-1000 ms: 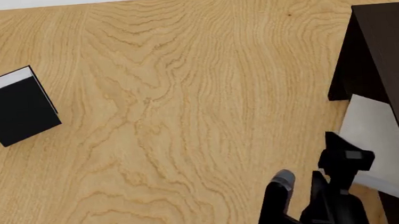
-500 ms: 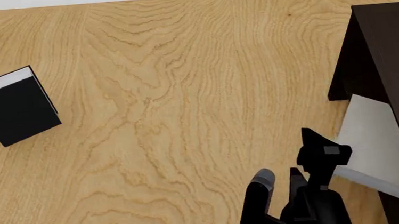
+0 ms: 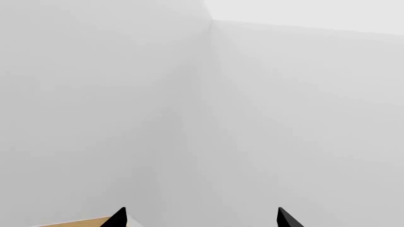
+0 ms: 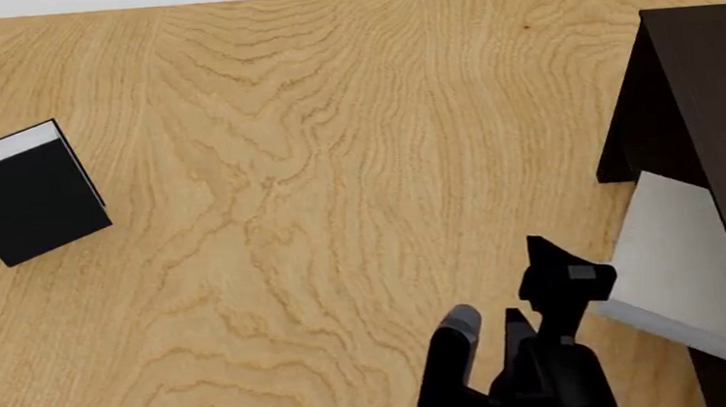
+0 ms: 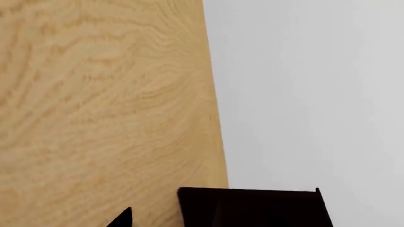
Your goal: Pick up the book on the right and place it on the cabinet shelf.
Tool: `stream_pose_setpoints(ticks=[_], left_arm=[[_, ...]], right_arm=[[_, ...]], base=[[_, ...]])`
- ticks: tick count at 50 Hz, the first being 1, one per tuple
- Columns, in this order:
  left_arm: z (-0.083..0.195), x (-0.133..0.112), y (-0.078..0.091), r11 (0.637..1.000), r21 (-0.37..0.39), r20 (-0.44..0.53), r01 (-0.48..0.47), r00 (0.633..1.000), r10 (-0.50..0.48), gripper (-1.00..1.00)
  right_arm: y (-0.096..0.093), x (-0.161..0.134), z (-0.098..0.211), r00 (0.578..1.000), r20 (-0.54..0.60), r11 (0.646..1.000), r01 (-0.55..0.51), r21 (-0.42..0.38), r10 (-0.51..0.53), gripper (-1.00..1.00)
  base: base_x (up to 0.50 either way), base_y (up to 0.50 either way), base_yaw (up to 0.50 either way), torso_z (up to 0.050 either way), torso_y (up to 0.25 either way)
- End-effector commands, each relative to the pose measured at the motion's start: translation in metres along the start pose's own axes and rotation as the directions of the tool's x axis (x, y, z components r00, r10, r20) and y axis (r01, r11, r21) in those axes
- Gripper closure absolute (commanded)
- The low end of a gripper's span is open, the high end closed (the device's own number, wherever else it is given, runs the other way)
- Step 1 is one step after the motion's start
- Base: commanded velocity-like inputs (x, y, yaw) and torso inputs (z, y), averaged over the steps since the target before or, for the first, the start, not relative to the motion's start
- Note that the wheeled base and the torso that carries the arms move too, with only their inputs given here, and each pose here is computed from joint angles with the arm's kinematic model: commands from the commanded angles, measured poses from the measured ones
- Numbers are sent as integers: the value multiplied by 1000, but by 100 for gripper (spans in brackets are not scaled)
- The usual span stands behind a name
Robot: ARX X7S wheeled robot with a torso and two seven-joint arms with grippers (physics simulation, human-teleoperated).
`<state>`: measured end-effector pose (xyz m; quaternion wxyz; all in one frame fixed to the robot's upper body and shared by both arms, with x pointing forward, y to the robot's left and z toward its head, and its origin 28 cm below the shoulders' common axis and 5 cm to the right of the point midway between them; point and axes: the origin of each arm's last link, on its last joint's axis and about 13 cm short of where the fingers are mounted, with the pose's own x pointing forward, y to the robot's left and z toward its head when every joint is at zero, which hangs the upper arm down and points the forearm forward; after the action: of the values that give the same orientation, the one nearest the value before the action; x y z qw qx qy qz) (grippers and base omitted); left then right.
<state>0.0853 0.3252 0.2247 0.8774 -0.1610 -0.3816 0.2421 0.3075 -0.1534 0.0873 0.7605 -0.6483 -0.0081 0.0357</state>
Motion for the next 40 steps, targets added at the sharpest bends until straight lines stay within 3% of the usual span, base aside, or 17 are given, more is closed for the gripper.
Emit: stream_pose_setpoints(ticks=[1,40], left_arm=[[0,0,0,1000,1,0,1,1000,-1,-100],[-1,-1,0,1000,5,-2,3,1000,-3,-100]], right_arm=[[1,3,2,1000,-1,1000,-14,19,14,-100],[5,17,7,999,-5,991,-52,122,53,-100]], base=[[0,0,0,0,0],[0,0,0,0,0]])
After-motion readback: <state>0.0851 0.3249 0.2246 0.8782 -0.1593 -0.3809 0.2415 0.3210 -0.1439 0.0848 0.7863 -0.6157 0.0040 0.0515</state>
